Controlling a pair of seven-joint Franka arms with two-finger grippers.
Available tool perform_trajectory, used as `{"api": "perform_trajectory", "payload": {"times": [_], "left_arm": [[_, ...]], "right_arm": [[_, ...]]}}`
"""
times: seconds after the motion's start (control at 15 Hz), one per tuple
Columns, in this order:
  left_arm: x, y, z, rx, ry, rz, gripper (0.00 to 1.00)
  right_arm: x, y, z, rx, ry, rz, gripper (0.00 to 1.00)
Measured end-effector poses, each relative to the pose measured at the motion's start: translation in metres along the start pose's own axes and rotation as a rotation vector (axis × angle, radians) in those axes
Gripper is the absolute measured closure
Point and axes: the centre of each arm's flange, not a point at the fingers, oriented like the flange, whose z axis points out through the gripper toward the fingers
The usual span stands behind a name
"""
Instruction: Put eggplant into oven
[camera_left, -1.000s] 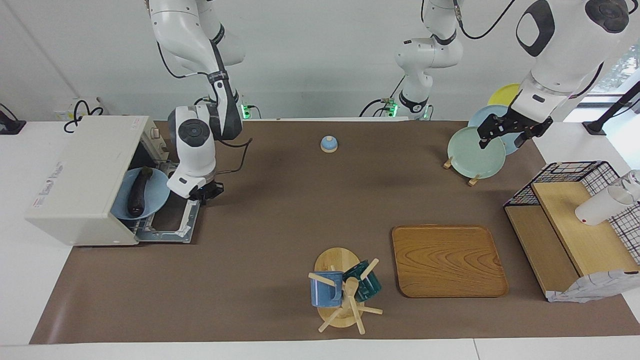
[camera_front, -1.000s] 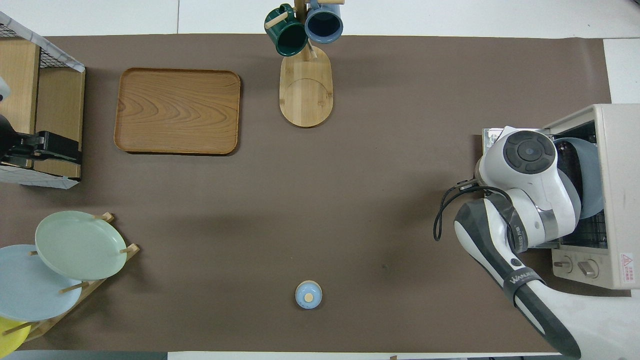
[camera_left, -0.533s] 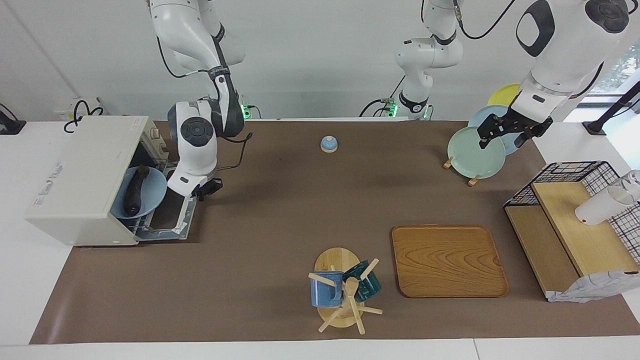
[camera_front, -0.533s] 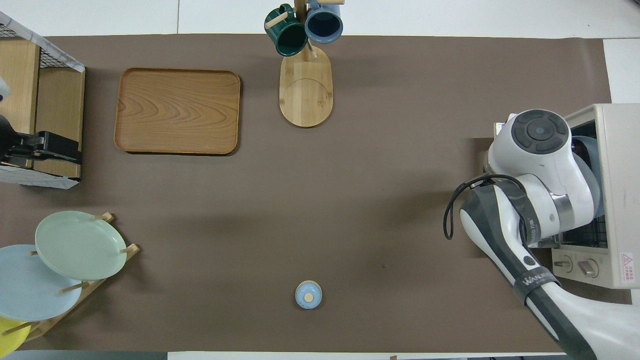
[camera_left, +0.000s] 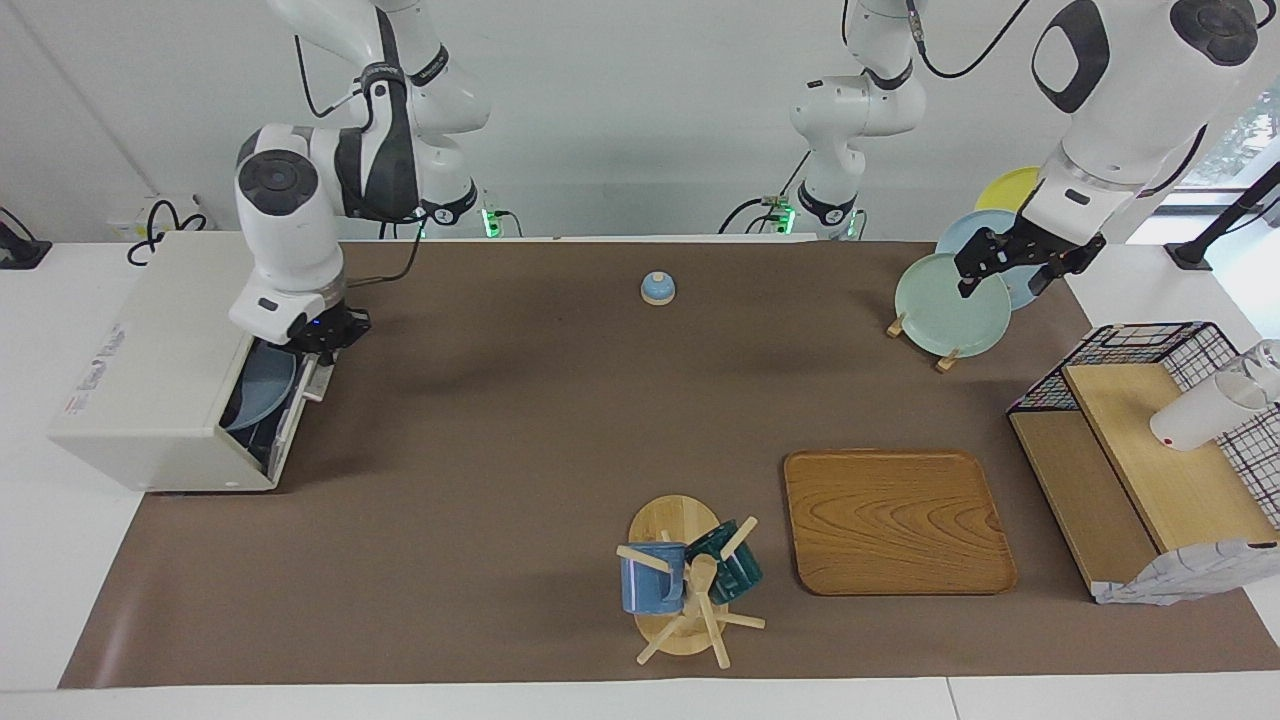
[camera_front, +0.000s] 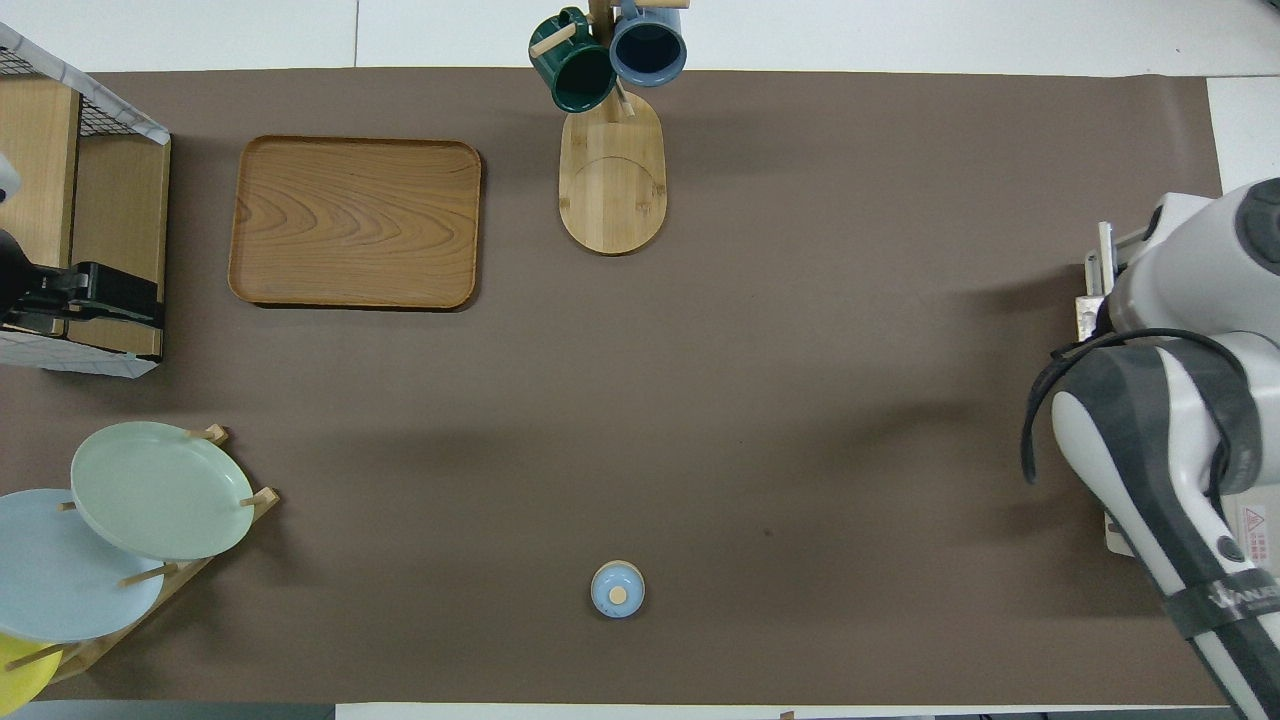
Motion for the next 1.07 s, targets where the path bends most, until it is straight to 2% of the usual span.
{"api": "perform_trajectory", "payload": {"times": [0.27, 0.4, 0.53, 0.73, 0.87, 1.07], "left_arm": [[0.000, 0.000, 0.000, 0.000, 0.000, 0.000, 0.00], [0.000, 0.000, 0.000, 0.000, 0.000, 0.000, 0.00], [0.000, 0.000, 0.000, 0.000, 0.000, 0.000, 0.00], [0.000, 0.000, 0.000, 0.000, 0.000, 0.000, 0.00], [0.000, 0.000, 0.000, 0.000, 0.000, 0.000, 0.00], [0.000, 0.000, 0.000, 0.000, 0.000, 0.000, 0.00]], "right_arm": [[-0.015, 0.026, -0.002, 0.007, -0.006, 0.003, 0.99], [-0.023, 0.030, -0.018, 0.076, -0.056, 0.037, 0.99], [-0.031, 0.041, -0.063, 0.147, -0.038, 0.084, 0.82], [-0.041, 0.054, -0.113, 0.182, 0.025, 0.120, 0.52], [-0.041, 0.055, -0.120, 0.183, 0.038, 0.122, 0.30], [-0.037, 0.051, -0.119, 0.208, 0.040, 0.164, 0.01]]}}
